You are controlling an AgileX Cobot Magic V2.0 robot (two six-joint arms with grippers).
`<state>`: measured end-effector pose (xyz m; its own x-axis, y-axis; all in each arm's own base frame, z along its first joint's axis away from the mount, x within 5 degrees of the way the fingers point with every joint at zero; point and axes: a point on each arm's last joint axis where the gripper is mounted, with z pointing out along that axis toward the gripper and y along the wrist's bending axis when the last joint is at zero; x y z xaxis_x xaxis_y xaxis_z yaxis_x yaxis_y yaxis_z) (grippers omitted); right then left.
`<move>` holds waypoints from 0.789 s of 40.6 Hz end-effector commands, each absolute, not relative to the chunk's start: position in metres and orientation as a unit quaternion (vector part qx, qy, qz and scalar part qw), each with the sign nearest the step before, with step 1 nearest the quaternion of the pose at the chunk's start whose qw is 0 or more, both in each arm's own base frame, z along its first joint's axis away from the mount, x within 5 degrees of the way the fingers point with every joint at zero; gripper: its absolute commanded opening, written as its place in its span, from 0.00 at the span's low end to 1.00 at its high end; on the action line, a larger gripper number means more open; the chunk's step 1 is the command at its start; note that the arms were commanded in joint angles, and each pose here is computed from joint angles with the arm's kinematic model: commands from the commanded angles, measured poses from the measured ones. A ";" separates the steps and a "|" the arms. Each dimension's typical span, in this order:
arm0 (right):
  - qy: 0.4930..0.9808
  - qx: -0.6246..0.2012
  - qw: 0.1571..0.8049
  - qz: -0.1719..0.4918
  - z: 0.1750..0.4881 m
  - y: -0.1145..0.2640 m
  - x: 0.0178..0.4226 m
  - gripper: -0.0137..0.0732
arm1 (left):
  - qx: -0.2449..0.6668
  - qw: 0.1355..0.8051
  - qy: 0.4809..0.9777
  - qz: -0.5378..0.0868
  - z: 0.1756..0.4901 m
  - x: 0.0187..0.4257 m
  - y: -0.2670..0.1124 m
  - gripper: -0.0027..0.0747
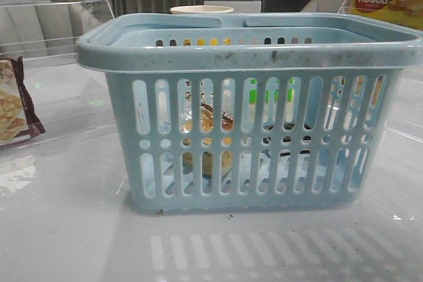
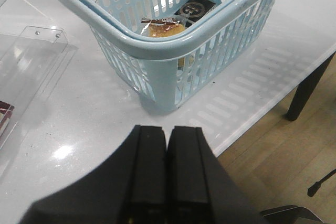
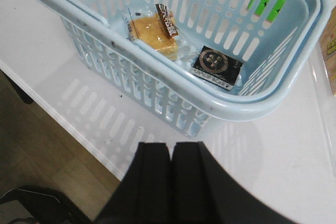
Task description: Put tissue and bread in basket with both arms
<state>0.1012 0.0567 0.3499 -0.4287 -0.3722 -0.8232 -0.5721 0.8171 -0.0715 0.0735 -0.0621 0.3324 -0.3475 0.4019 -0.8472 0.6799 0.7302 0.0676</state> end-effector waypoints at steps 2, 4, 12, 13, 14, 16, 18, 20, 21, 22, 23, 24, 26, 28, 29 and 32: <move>0.817 -0.276 0.494 0.110 0.363 0.057 0.103 0.22 | 0.323 0.499 0.786 -0.169 0.346 0.075 -0.064 0.15; 0.817 -0.276 0.494 0.110 0.363 0.057 0.103 0.22 | 0.323 0.499 0.786 -0.169 0.346 0.075 -0.064 0.15; 0.817 -0.276 0.494 0.110 0.363 0.057 0.103 0.22 | 0.323 0.500 0.786 -0.169 0.346 0.075 -0.065 0.15; 0.817 -0.276 0.494 0.110 0.363 0.057 0.103 0.22 | 0.322 0.505 0.783 -0.170 0.346 0.073 -0.063 0.15; 0.817 -0.276 0.494 0.110 0.363 0.057 0.103 0.22 | 0.321 0.511 0.779 -0.167 0.348 0.071 -0.061 0.15; 0.817 -0.277 0.494 0.110 0.363 0.057 0.103 0.22 | 0.314 0.529 0.773 -0.154 0.350 0.069 -0.054 0.15; 0.817 -0.276 0.495 0.110 0.363 0.057 0.103 0.22 | 0.295 0.551 0.767 -0.143 0.349 0.068 -0.048 0.15; 0.817 -0.276 0.495 0.110 0.363 0.057 0.103 0.22 | 0.273 0.582 0.755 -0.128 0.347 0.066 -0.042 0.15; 0.817 -0.276 0.495 0.110 0.363 0.057 0.103 0.22 | 0.261 0.598 0.747 -0.125 0.344 0.067 -0.040 0.15; 0.817 -0.276 0.495 0.110 0.363 0.057 0.103 0.22 | 0.246 0.616 0.739 -0.118 0.343 0.065 -0.036 0.15; 0.817 -0.276 0.495 0.110 0.363 0.057 0.103 0.22 | 0.234 0.634 0.729 -0.113 0.339 0.064 -0.034 0.15; 0.817 -0.276 0.495 0.110 0.363 0.057 0.103 0.22 | 0.219 0.648 0.722 -0.103 0.333 0.065 -0.031 0.15; 0.817 -0.276 0.495 0.110 0.363 0.057 0.103 0.22 | 0.196 0.670 0.710 -0.090 0.324 0.063 -0.027 0.15; 0.817 -0.276 0.495 0.110 0.363 0.057 0.103 0.22 | 0.168 0.692 0.699 -0.070 0.312 0.060 -0.021 0.15; 0.817 -0.276 0.495 0.110 0.363 0.057 0.103 0.22 | 0.158 0.699 0.694 -0.063 0.303 0.061 -0.020 0.15; 0.817 -0.276 0.495 0.110 0.363 0.057 0.103 0.22 | 0.122 0.721 0.681 -0.046 0.284 0.058 -0.014 0.15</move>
<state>0.1010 0.0564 0.3496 -0.4309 -0.3764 -0.8202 -0.5723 0.8167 -0.0742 0.0583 -0.0176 0.2844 -0.0756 0.1744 -0.9818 0.3076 0.9406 0.1434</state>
